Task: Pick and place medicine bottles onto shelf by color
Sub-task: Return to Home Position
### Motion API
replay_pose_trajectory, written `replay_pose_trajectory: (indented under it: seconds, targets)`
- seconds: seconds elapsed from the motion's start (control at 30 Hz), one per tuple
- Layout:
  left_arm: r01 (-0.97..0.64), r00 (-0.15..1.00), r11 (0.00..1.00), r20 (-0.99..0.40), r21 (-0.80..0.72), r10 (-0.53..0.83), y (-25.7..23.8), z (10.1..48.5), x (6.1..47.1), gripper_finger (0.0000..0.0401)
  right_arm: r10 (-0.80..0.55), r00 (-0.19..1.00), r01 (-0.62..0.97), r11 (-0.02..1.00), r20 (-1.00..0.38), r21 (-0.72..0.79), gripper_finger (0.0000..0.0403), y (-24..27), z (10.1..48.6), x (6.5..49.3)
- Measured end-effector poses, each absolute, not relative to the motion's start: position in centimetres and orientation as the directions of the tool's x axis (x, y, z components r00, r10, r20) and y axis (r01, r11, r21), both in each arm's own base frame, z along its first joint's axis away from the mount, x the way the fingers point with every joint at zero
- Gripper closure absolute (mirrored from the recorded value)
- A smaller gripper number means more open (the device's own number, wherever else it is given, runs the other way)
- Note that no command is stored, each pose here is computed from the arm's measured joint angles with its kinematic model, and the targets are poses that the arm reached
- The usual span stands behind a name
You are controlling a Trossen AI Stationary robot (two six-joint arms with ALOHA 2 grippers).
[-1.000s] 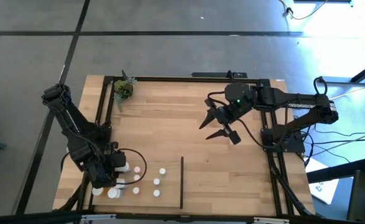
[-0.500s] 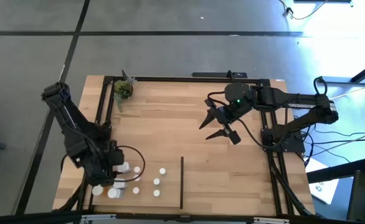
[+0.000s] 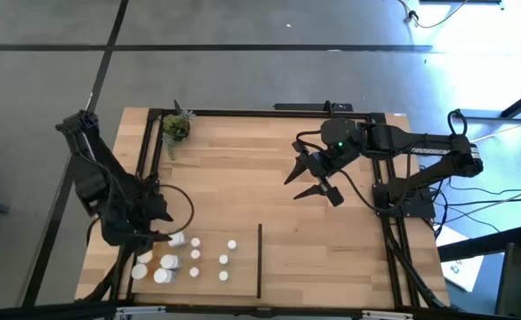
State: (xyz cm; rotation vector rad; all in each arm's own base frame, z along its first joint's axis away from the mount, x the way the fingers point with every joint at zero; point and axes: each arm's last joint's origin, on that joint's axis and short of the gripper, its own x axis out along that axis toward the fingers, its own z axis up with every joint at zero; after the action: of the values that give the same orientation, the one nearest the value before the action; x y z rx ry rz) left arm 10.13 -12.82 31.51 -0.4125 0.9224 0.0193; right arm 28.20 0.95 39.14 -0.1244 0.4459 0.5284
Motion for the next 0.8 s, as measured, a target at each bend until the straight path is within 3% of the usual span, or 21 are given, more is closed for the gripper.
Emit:
replay_pose_trajectory:
  seconds: [0.23,0.5,0.8]
  targets:
    - [-0.156,0.685,0.94,-0.719,-0.303,-0.118,-11.8,32.3,9.7,0.0125,0.459,0.771,-0.513,0.859,-0.442,-0.001,0.0185,1.0,39.1,28.2]
    - [-0.332,0.871,0.923,-0.438,-0.196,0.22,-9.9,33.5,9.9,0.0165,0.459,0.771,-0.513,0.859,-0.442,-0.002,0.0185,0.9,39.1,28.2]
    - [-0.476,0.823,0.88,-0.345,0.014,0.451,-6.4,34.4,10.5,0.0213,0.459,0.771,-0.513,0.859,-0.442,-0.001,0.0185,1.0,39.1,28.2]
